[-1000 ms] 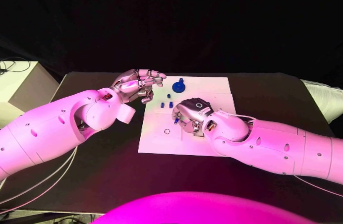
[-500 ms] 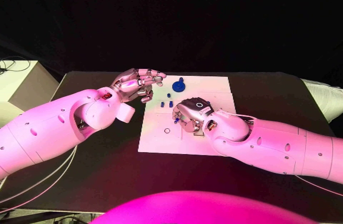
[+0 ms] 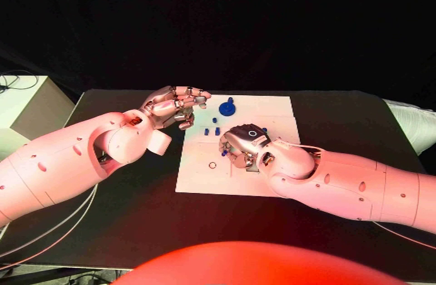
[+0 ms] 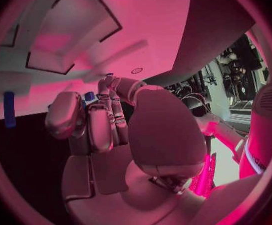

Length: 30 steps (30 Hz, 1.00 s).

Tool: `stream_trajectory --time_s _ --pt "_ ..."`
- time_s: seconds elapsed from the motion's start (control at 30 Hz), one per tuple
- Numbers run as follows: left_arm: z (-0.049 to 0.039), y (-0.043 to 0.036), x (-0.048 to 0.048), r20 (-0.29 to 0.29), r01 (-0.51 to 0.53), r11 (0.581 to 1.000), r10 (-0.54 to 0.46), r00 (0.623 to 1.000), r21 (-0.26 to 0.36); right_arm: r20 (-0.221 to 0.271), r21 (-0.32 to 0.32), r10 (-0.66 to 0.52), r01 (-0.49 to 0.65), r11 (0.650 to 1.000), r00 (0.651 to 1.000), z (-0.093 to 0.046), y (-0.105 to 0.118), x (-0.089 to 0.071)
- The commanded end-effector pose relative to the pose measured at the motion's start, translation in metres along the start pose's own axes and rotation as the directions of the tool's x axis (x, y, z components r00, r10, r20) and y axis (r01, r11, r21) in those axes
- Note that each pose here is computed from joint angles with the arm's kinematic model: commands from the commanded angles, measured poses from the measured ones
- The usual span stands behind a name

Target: Assemble the parts on the task board

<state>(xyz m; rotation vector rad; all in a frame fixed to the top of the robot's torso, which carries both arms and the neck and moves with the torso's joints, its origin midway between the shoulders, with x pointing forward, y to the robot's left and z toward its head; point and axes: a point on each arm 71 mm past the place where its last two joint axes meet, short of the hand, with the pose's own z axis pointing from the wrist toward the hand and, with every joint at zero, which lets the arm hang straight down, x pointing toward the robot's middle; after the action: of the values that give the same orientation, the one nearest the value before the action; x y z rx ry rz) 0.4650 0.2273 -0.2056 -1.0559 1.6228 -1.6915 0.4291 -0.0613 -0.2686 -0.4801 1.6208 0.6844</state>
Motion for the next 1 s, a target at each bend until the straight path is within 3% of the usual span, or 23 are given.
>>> stream_trajectory --time_s 0.03,0.7,1.0 --pt "0.0002 -0.0005 0.0021 -0.018 0.008 1.000 -0.008 1.000 0.005 -0.019 -0.001 -0.021 0.021 1.000 1.000 0.0003 -0.0001 0.0029" --pt "0.0002 -0.0003 0.0020 -0.019 0.009 1.000 -0.009 1.000 0.004 -0.038 -0.028 -0.004 0.003 1.000 0.999 0.0015 0.0049 0.0077" --pt "0.0001 -0.0001 0.0016 -0.019 0.009 1.000 -0.009 1.000 0.002 -0.049 -0.002 -0.007 0.007 1.000 0.999 -0.0005 -0.0006 0.0088"
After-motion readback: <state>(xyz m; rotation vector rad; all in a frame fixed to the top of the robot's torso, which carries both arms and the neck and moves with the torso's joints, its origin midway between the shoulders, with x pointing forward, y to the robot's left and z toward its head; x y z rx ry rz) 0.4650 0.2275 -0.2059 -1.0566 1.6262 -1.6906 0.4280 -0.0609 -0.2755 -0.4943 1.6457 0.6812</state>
